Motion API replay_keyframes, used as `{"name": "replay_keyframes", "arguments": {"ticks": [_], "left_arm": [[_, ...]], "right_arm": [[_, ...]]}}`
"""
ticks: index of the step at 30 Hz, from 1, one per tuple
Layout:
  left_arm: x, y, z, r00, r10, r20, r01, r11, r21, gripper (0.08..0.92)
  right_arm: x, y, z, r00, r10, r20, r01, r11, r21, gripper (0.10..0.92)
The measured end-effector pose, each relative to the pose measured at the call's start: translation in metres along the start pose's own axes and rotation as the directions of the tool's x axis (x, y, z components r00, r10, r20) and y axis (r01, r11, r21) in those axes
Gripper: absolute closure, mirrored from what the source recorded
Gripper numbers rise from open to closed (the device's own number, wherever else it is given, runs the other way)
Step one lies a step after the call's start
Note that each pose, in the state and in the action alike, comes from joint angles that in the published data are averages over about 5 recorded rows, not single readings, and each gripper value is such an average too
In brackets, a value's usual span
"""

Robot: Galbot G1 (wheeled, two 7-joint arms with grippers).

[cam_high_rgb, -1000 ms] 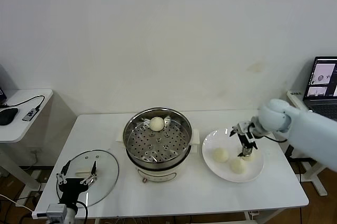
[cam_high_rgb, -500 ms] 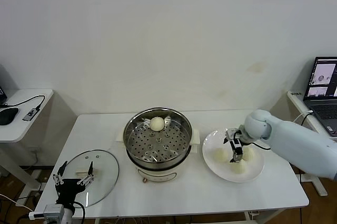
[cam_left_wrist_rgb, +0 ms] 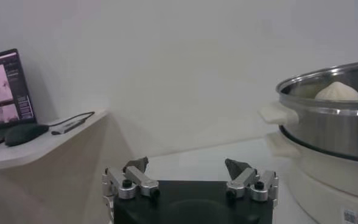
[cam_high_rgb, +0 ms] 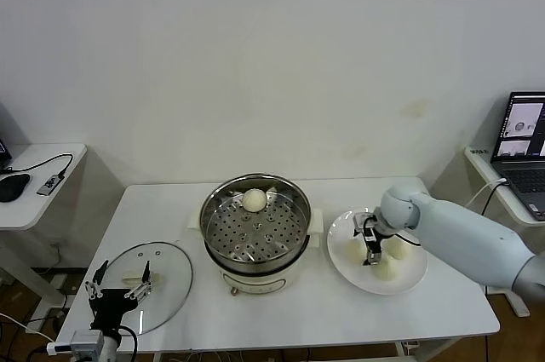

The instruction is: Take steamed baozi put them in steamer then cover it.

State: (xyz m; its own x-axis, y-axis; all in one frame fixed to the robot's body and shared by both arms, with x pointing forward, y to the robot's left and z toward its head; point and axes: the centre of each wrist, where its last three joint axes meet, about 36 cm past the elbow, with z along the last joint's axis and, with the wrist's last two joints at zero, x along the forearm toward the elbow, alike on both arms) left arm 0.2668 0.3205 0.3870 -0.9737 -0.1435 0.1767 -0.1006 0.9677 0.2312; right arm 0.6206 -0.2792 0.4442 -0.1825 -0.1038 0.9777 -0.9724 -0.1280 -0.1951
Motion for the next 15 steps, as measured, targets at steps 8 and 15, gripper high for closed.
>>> {"name": "replay_keyframes", "arguments": {"ticks": [8, 15], "left_arm": [[-0.001, 0.000, 0.000, 1.0000, -0.001, 0.000, 0.001, 1.000, 0.001, 0.177], [-0.001, -0.001, 0.000, 1.0000, 0.002, 0.001, -0.002, 1.000, 0.000, 0.177]], "right_arm": [[-0.001, -0.002, 0.000, 1.000, -0.004, 0.001, 0.004, 1.000, -0.003, 0.383], [0.016, -0.009, 0.002, 1.000, -0.001, 0.004, 0.001, 1.000, -0.003, 0.423]]}}
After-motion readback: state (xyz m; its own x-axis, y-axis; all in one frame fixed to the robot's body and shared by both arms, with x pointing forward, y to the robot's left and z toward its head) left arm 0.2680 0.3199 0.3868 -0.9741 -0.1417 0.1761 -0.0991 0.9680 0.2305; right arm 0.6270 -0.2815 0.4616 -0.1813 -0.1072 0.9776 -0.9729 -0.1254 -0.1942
